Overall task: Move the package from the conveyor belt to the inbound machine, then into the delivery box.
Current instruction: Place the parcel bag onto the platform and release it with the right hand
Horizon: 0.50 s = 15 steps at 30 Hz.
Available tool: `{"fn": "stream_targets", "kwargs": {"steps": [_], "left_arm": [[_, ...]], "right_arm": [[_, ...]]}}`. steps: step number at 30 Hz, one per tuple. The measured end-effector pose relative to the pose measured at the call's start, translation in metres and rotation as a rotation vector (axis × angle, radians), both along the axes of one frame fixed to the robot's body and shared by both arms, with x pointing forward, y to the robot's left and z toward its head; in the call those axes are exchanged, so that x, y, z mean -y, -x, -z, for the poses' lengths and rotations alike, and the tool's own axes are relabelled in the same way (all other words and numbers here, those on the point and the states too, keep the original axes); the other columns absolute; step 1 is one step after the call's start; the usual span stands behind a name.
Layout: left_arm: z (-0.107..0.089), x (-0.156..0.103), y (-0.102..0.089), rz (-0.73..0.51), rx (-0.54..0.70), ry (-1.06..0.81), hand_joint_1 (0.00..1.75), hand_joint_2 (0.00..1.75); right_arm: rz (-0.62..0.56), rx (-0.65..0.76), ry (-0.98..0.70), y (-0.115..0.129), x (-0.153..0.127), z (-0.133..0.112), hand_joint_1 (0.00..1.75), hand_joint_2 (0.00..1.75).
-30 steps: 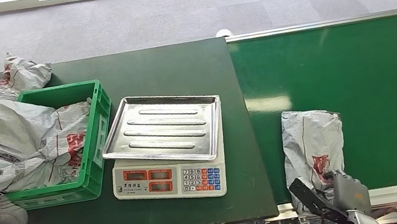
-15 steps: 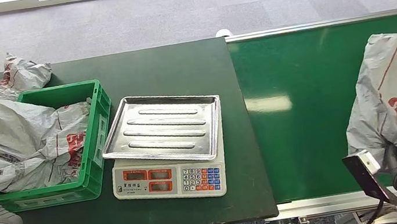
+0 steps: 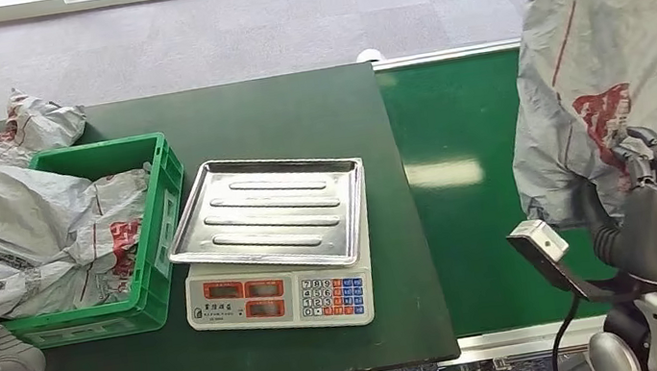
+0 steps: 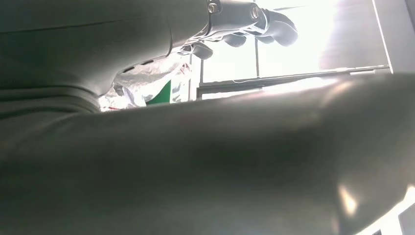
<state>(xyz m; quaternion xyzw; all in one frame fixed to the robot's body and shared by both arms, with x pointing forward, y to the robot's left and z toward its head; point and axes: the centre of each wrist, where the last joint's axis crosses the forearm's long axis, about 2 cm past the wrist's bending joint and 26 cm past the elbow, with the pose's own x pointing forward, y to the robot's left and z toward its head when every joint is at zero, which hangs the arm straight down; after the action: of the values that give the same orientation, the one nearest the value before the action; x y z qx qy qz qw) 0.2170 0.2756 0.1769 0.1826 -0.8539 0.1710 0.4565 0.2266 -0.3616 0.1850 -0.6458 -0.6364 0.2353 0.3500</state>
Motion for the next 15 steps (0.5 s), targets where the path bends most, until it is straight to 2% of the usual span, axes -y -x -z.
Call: {"fn": "stream_targets", "kwargs": {"steps": [4, 8, 15], "left_arm": [[0.0, 0.004, -0.005, 0.024, 0.004, 0.014, 0.0, 0.0], [-0.002, 0.011, -0.014, 0.063, 0.01, 0.024, 0.0, 0.0], [-0.005, 0.021, -0.03, 0.117, 0.009, 0.042, 0.0, 0.0]], "right_arm": [[-0.172, 0.014, -0.055, -0.028, -0.026, -0.003, 1.75, 1.75], [-0.362, 0.012, -0.12, -0.054, -0.07, -0.004, 1.75, 1.75], [-0.575, -0.004, -0.243, -0.063, -0.135, -0.007, 1.75, 1.75]]}}
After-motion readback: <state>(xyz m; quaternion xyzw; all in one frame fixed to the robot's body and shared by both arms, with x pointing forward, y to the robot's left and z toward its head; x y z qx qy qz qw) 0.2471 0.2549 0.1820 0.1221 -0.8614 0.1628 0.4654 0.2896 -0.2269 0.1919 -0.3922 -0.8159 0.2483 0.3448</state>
